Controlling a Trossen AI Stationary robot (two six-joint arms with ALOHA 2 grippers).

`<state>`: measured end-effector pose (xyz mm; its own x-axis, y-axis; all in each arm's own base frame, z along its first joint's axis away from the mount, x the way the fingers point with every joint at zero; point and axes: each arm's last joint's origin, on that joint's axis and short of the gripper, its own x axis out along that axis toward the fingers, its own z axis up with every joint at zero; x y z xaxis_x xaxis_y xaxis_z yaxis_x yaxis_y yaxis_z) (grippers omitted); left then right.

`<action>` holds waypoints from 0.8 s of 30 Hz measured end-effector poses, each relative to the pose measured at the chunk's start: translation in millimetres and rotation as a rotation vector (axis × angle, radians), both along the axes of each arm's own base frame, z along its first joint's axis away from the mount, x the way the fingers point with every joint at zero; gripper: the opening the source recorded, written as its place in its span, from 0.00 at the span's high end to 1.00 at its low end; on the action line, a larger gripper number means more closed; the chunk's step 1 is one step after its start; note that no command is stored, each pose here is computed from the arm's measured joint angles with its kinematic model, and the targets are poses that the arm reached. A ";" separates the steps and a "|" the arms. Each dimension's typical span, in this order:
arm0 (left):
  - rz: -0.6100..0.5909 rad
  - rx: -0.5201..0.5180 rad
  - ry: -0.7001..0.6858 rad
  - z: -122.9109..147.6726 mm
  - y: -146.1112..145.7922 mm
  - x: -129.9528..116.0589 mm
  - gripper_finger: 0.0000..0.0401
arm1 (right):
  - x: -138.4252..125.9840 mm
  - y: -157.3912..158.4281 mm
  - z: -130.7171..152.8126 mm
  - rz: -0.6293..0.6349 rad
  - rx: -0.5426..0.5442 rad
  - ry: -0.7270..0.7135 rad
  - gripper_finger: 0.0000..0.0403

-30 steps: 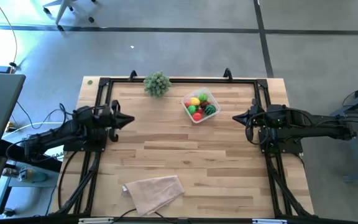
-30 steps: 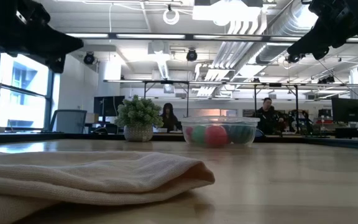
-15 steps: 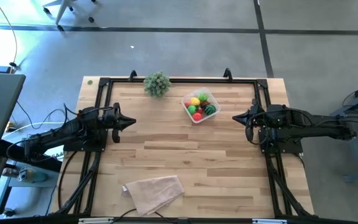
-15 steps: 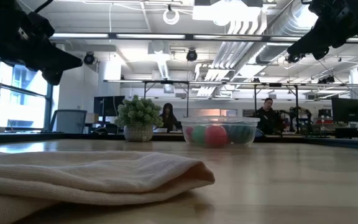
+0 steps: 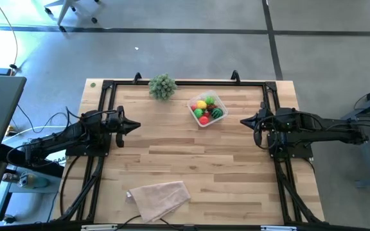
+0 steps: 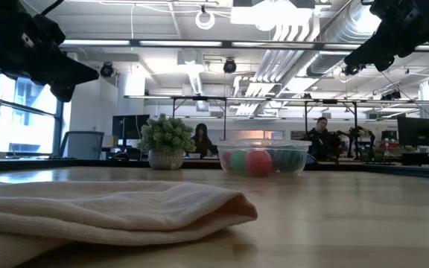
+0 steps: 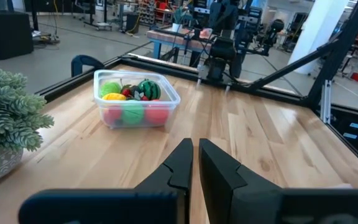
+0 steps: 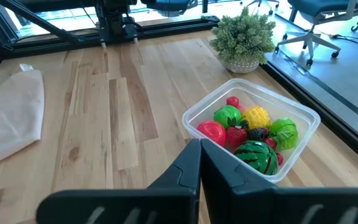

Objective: Pick and placing Produce into tupperware
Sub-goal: Return to Home Position

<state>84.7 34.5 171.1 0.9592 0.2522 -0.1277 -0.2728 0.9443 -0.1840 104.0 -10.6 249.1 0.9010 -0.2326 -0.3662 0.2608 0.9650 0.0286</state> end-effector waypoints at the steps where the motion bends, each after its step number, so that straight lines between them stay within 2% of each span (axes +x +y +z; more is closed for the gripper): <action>1: 0.000 0.000 0.000 0.0 0.0 0.0 0.96 | 0.0 0.0 0.0 0.000 0.000 0.000 1.00; 10: 0.000 0.000 0.000 0.0 0.0 0.0 0.96 | 0.6 0.0 1.6 -0.005 0.012 -0.021 1.00; 16: 0.000 0.000 0.000 0.0 0.0 0.0 0.96 | 2.9 -0.3 8.3 -0.095 0.249 -0.155 1.00; 19: 0.000 0.000 0.000 0.0 0.0 0.0 0.96 | 4.7 -1.6 15.3 -0.127 0.232 -0.235 1.00; 24: 0.000 0.000 0.000 0.0 0.0 0.0 0.96 | 6.0 -1.6 21.7 -0.093 0.153 -0.280 1.00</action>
<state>84.7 34.5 171.1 0.9592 0.2522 -0.1280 -0.2728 0.9442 -0.1844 110.0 -12.2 270.8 0.9490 -0.2804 -0.1441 0.3093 0.9162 0.2547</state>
